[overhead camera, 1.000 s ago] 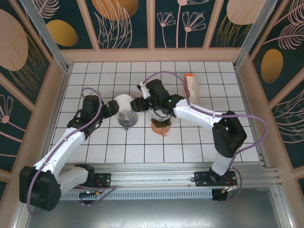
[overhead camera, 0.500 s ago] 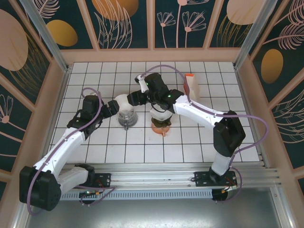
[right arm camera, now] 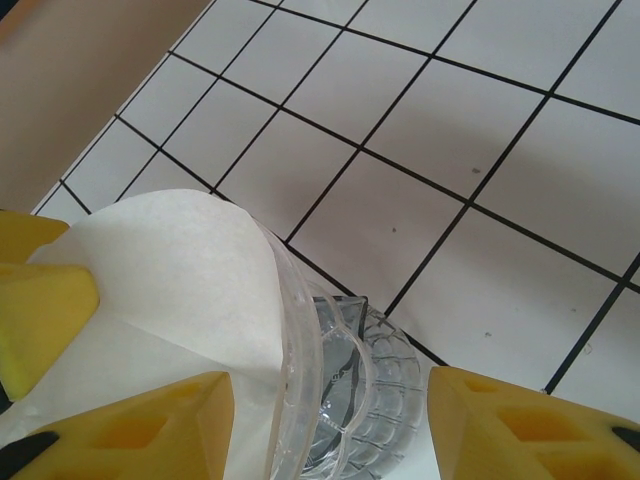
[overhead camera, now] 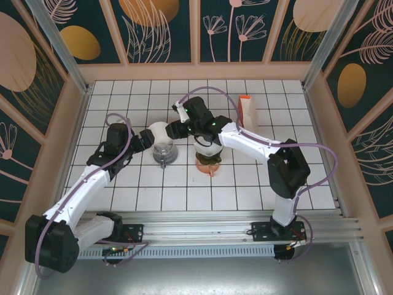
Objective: Place the coffee filter in the dripper
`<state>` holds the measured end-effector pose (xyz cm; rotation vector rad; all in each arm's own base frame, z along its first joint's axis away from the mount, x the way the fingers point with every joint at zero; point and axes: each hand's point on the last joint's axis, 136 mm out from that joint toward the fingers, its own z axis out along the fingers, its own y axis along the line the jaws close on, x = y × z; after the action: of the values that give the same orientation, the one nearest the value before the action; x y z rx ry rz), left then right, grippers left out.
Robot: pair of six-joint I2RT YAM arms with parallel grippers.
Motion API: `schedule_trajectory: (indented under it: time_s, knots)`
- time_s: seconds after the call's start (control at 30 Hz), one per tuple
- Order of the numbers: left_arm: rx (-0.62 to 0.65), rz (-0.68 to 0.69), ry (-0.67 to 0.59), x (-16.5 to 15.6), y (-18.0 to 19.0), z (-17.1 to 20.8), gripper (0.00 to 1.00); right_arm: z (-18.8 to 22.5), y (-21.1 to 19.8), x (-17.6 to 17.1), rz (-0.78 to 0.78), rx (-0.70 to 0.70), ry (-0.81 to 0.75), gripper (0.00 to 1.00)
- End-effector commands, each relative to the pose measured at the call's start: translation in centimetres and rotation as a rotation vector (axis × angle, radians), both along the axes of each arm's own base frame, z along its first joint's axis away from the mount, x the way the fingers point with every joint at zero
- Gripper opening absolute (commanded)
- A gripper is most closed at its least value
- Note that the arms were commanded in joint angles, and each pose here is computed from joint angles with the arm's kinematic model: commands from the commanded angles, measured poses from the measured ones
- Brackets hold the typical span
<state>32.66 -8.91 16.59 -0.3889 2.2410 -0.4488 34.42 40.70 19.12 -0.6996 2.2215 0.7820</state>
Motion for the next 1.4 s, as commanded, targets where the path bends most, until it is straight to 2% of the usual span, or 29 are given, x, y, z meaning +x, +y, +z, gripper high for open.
schedule_trajectory:
  time_s: [0.0,0.37,0.57,1.03,1.37]
  knots:
    - [-0.026,0.007,-0.013,0.1,0.0,0.2,0.92,-1.8,-0.7,0.3,-0.014,-0.053,0.011,0.54]
    - [-0.08,-0.001,-0.063,0.1,-0.5,2.6,0.95,-2.0,-0.8,0.1,-0.019,-0.085,-0.007,0.54]
    - [-0.095,0.013,-0.086,-0.1,-0.3,3.7,0.93,-1.9,-0.8,0.1,-0.022,-0.091,-0.014,0.54]
    - [-0.048,0.068,-0.027,-0.4,0.8,1.0,0.78,-1.6,-0.9,0.0,-0.022,-0.086,-0.022,0.56]
    - [-0.048,0.071,-0.013,-0.6,0.9,0.3,0.78,-1.3,-0.8,0.0,-0.025,-0.075,-0.027,0.57]
